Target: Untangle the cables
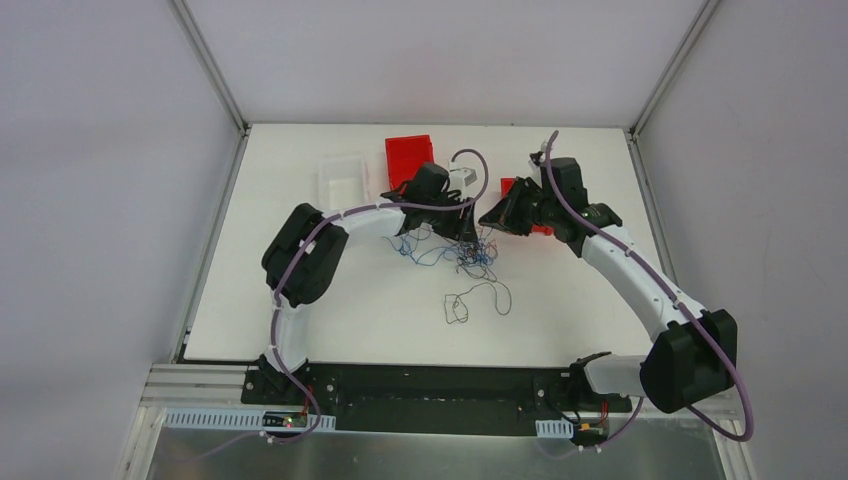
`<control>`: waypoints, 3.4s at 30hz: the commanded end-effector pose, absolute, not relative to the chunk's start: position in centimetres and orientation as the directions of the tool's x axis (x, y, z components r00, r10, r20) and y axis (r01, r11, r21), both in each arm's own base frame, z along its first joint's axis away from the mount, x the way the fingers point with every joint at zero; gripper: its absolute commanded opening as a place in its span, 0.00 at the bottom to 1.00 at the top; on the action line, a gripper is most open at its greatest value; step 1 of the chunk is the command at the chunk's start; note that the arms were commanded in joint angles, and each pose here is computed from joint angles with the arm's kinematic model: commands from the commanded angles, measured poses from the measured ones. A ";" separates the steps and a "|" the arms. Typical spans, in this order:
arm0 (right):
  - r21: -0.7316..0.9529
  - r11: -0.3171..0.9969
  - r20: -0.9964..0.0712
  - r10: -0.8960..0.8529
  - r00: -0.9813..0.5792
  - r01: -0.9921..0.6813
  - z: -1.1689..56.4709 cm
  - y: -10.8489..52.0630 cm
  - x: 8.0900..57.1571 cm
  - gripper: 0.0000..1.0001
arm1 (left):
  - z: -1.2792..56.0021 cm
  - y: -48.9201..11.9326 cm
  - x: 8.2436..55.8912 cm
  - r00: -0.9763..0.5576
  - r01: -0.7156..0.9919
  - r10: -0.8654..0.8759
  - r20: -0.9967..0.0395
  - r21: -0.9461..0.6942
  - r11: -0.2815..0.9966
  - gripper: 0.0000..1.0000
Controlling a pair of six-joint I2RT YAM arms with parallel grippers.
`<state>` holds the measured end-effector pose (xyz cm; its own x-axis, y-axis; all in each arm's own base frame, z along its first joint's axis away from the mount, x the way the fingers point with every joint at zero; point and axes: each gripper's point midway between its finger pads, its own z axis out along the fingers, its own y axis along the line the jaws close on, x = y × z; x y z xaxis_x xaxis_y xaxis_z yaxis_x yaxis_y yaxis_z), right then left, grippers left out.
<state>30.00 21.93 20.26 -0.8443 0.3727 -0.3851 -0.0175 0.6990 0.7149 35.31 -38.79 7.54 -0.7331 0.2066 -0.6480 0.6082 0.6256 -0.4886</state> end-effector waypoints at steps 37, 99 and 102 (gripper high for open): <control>0.712 0.653 -0.264 0.589 -0.764 0.258 15.8 11.9 29.2 0.00 | 10.8 -39.0 33.3 -0.407 0.852 0.494 -0.768 -0.124 0.509 0.74; 0.548 0.578 -0.379 0.816 -0.436 0.605 12.4 2.0 26.4 0.00 | 14.1 -27.1 40.5 -0.739 0.339 -0.011 -0.673 -0.386 0.858 0.00; 0.545 0.571 -0.348 0.820 -0.454 0.614 11.8 2.4 26.5 0.00 | 14.0 -24.9 40.6 -0.724 0.262 -0.049 -0.688 -0.340 0.903 0.00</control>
